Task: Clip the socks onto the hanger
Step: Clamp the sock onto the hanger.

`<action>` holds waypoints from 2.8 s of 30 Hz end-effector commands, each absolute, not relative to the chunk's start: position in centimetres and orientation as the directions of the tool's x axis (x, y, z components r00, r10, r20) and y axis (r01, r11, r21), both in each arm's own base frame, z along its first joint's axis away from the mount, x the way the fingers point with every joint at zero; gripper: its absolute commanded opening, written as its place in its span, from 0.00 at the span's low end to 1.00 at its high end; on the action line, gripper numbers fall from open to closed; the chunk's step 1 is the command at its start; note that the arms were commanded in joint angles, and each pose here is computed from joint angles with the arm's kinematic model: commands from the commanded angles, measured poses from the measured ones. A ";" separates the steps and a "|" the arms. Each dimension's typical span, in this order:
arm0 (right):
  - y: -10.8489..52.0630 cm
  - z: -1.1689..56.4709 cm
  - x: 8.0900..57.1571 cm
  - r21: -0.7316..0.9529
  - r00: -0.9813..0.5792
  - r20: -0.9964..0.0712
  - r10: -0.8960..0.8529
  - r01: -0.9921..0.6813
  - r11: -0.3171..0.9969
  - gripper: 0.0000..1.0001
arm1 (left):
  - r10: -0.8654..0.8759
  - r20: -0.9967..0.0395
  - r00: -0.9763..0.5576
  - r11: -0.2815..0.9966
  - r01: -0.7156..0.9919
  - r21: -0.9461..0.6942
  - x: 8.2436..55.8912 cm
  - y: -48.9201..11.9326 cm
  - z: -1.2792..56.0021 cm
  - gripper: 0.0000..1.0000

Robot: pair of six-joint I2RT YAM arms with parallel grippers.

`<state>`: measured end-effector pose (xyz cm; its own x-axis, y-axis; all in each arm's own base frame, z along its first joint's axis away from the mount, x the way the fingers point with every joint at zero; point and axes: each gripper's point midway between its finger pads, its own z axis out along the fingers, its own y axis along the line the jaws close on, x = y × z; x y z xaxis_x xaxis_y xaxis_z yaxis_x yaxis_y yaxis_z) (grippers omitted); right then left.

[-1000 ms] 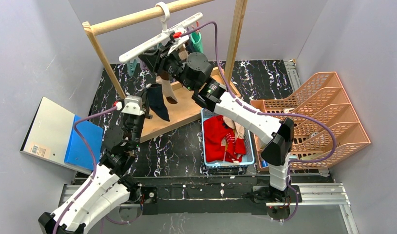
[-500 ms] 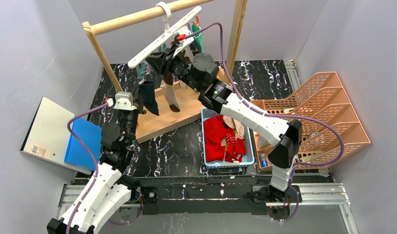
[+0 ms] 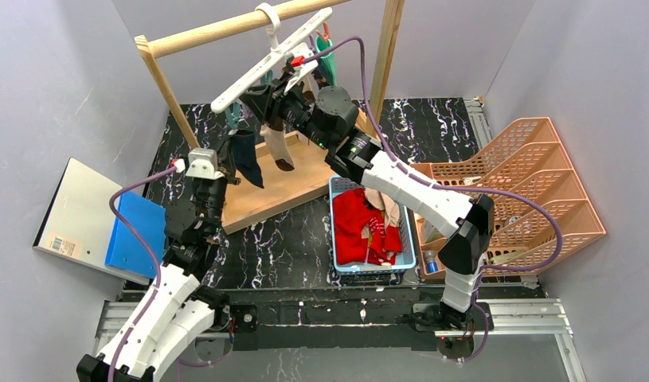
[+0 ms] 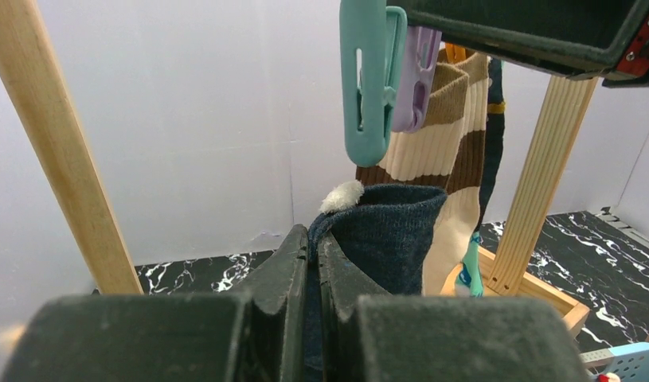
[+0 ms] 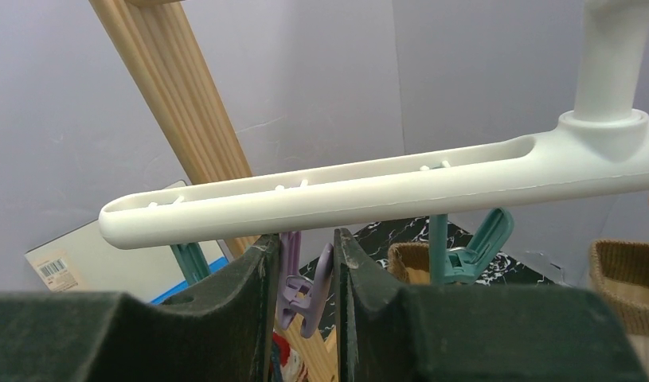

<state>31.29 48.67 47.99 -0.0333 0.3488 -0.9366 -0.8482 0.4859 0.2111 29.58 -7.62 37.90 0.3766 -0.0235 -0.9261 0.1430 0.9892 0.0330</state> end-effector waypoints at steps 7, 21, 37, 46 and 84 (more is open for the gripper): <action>47.6 49.6 30.4 0.196 -0.011 -0.928 0.372 -0.865 0.463 0.01 | -0.061 -0.882 0.467 0.992 0.127 -0.001 29.1 -7.1 42.0 0.00; 47.6 49.3 29.9 0.201 -0.025 -0.929 0.370 -0.873 0.445 0.01 | -0.067 -0.877 0.475 0.993 0.114 -0.014 29.7 -7.0 42.5 0.00; 47.6 48.7 29.8 0.208 -0.036 -0.930 0.366 -0.873 0.442 0.01 | -0.066 -0.873 0.484 0.993 0.117 -0.010 30.1 -7.3 43.2 0.00; 47.4 48.9 29.7 0.205 -0.030 -0.927 0.373 -0.874 0.440 0.01 | -0.061 -0.881 0.469 0.994 0.111 -0.010 30.5 -7.3 42.3 0.00; 47.7 47.8 29.4 0.198 -0.043 -0.937 0.348 -0.884 0.424 0.01 | -0.081 -0.859 0.506 0.993 0.119 -0.023 29.9 -7.1 44.0 0.00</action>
